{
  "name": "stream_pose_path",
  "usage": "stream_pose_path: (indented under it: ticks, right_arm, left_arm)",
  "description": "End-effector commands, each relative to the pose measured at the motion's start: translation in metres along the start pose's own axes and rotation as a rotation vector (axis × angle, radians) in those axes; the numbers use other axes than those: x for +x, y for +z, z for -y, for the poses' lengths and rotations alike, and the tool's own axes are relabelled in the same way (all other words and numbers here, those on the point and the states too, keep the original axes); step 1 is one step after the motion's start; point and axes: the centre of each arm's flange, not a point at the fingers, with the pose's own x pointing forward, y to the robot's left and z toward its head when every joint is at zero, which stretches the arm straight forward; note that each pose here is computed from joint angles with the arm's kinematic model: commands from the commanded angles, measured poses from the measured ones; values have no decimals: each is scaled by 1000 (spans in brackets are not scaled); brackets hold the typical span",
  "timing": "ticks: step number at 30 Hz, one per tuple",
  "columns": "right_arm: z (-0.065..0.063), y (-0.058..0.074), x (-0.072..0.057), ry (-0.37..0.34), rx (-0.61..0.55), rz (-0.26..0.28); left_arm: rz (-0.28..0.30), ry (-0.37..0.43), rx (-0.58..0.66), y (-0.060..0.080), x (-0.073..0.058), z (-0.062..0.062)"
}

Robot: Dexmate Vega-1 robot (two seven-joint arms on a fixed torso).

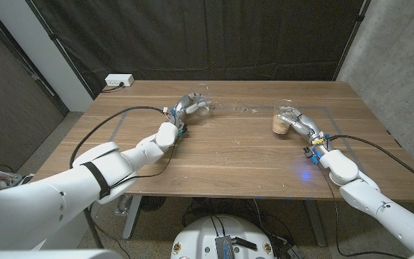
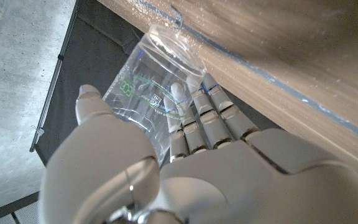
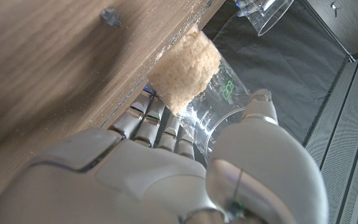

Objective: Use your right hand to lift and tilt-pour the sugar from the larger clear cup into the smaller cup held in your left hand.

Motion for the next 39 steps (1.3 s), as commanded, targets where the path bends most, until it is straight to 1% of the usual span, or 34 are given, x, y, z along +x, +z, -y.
stream_pose_path:
  ticks: [1, 5, 10, 13, 17, 23, 32, 39]
  right_arm:
    - [-7, 5, 4, -10, 12, 10]
    - [-10, 7, 8, -13, 17, 12]
    - [-14, 10, 14, -21, 29, 21]
    - [-17, 10, 18, -16, 33, 25]
    - [-20, 10, 23, -12, 35, 27]
    - [-20, 9, 28, -18, 31, 24]
    - [-20, 9, 35, -19, 31, 17]
    - [-16, 9, 39, -34, 39, 22]
  left_arm:
    - [85, 4, -51, 2, -15, -11]
    - [87, -7, -117, 1, -19, -12]
    - [111, -9, -149, 0, -25, -15]
    - [136, -7, -149, 1, -29, -19]
    - [153, -1, -140, 0, -35, -24]
    - [178, 9, -142, -2, -45, -27]
    - [205, 1, -151, 1, -56, -25]
    - [182, 9, -149, 2, -64, -23]
